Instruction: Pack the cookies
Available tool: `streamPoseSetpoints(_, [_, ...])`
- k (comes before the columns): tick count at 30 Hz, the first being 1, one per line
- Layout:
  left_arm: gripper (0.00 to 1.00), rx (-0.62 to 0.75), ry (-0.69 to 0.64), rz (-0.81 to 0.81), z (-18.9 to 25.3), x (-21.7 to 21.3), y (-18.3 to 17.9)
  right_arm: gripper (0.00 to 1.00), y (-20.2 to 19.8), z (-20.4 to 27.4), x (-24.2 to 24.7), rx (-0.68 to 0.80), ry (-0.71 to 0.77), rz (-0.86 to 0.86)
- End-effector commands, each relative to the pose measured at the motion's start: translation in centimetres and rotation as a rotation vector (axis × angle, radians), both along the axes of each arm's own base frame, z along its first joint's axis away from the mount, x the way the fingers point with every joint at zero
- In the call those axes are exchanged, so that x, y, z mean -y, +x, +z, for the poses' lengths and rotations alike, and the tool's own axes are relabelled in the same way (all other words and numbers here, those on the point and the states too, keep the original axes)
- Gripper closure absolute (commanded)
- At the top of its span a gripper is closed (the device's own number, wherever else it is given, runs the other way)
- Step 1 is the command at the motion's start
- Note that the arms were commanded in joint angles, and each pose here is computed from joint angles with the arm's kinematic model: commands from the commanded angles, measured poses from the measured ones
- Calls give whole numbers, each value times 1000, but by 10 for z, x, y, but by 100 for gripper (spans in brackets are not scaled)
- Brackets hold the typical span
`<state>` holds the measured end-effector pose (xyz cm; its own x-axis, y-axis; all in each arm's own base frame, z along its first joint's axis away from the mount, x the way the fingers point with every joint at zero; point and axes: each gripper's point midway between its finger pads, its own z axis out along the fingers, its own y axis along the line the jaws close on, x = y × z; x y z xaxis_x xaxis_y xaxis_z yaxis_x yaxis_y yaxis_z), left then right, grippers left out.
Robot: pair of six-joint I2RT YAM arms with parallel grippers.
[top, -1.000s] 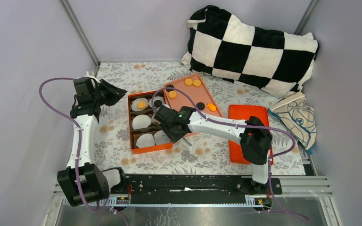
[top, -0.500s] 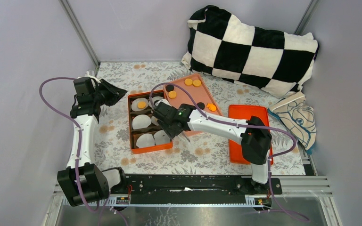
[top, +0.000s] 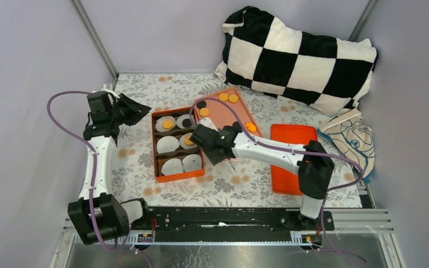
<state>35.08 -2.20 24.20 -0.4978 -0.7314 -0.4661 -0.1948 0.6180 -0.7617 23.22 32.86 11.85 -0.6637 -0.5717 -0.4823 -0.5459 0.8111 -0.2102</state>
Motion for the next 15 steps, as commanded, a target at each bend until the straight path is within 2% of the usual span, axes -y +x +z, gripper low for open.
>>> streamPoseSetpoints(1, [71,86,22,-25,21,2,3,46,-7,23,37,50,32,-108])
streamPoseSetpoints(15, [71,92,34,-37,23,9,3,44,-13,-31,69,-26,-30,-192])
